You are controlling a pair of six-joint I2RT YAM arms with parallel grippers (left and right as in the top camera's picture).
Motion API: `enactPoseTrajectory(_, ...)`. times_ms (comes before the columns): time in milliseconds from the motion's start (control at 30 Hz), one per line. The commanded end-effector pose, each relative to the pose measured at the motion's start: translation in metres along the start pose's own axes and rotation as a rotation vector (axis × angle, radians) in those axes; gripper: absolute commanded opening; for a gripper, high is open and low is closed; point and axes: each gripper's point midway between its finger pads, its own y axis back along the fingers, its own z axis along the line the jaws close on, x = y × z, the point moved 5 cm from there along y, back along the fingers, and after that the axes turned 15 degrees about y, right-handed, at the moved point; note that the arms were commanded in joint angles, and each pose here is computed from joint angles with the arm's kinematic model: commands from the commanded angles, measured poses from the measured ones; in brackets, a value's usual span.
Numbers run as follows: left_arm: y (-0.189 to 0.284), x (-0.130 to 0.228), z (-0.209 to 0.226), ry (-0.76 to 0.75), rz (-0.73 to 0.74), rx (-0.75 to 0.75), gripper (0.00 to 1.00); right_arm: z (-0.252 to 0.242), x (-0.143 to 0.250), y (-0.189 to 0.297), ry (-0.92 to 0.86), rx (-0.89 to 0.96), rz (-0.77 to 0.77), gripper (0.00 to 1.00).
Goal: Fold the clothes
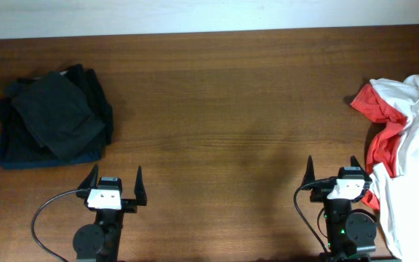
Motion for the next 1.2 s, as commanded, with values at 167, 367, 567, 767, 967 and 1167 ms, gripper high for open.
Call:
enactPoseTrajectory(167,-0.0001,0.0024,-0.0017,-0.02,0.003,0.015,0.99,-0.0051,0.0056,-0.0005,0.003,0.044,0.029,0.99)
enactPoseTrajectory(367,-0.0001,0.0024,-0.0017,-0.02,0.003,0.015,0.99,-0.0022,0.0078,-0.0013,0.089,0.022,0.041,0.99)
enactPoseTrajectory(567,-0.0001,0.0024,-0.0017,-0.02,0.003,0.015,0.99,-0.0001,0.0079,-0.0016,0.088,0.005,0.039,0.99)
enactPoseTrajectory(767,-0.0001,0.0024,-0.0017,-0.02,0.003,0.015,0.99,-0.0001,0.0079,-0.0016,0.088,0.005,0.039,0.99)
enactPoseTrajectory(967,-0.0001,0.0024,-0.0017,-0.02,0.003,0.015,0.99,-0.0001,0.0079,-0.0016,0.088,0.005,0.039,0.99)
enactPoseTrajectory(1167,-0.0001,0.0024,-0.0017,-0.02,0.003,0.015,0.99,-0.0038,0.0038,0.0,0.084,0.024,0.015,0.99)
